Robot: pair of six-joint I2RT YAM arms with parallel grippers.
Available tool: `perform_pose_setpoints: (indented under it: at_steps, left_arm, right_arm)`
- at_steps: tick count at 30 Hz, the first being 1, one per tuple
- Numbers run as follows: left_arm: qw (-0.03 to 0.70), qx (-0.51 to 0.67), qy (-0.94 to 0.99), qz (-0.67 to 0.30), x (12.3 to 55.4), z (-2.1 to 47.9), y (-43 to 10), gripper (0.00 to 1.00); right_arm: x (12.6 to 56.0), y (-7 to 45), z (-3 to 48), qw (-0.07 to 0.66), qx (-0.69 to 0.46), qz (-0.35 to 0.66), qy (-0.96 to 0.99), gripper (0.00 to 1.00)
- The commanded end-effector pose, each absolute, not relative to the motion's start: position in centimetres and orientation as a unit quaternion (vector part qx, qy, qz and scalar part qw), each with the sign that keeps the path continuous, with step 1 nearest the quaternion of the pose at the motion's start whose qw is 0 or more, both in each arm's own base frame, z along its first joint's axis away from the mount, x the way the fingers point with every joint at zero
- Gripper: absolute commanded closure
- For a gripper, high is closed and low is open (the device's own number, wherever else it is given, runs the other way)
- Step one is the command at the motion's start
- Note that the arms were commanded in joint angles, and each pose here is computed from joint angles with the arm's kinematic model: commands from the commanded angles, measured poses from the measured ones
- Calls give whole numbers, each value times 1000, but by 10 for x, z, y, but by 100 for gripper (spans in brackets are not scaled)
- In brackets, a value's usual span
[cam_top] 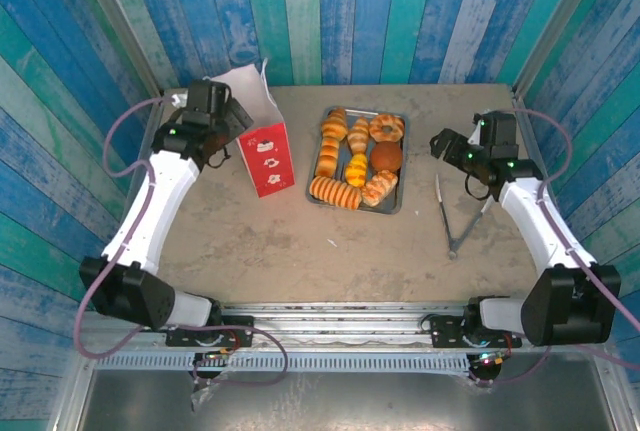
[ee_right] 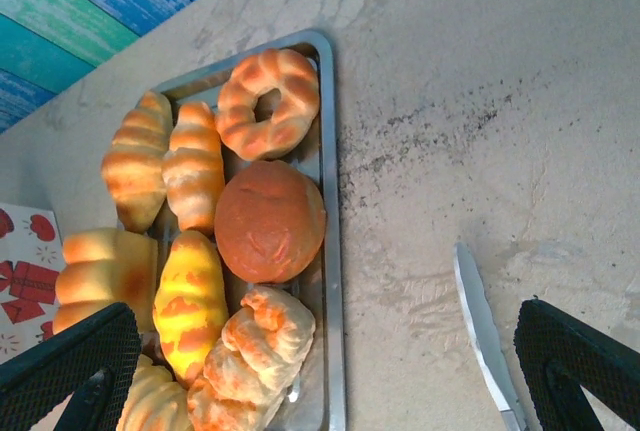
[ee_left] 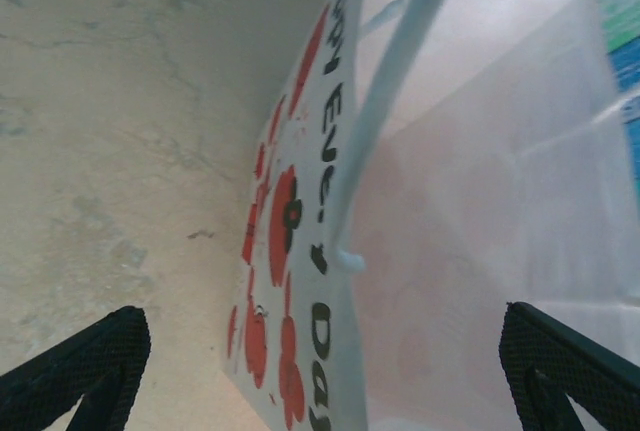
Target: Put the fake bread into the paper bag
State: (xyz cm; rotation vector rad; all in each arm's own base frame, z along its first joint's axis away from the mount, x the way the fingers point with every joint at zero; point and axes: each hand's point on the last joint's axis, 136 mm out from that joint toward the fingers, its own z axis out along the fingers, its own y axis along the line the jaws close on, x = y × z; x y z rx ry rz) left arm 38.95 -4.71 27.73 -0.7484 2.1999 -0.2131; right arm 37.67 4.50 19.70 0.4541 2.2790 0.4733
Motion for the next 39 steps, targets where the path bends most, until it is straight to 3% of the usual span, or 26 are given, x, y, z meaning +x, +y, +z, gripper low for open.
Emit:
perform_pose_setpoints:
  at_steps: [1, 3, 10, 21, 26, 31, 39]
  left_arm:
    - [376, -307, 874, -30, 391, 265, -37, 4]
    - [378, -304, 874, -24, 396, 263, -38, 0]
    - [376, -289, 881, -15, 408, 258, -41, 27]
    - [401, -249, 881, -18, 414, 267, -45, 100]
    - [442, -193, 876, -18, 399, 296, -43, 100]
    - [498, -86, 858, -97, 369, 338, -69, 100]
    - [477, -41, 872, -99, 335, 343, -71, 100]
  right_arm:
    - [371, 41, 199, 378, 183, 177, 890, 0]
    - [369, 40, 199, 381, 181, 177, 890, 0]
    - [362, 39, 193, 378, 173, 168, 894, 0]
    - [348, 33, 195, 381, 167, 148, 897, 0]
    - [344, 31, 204, 389, 156, 140, 897, 0]
    - [334, 32, 217, 398, 112, 125, 902, 0]
    - [304, 8, 249, 417, 87, 42, 904, 0]
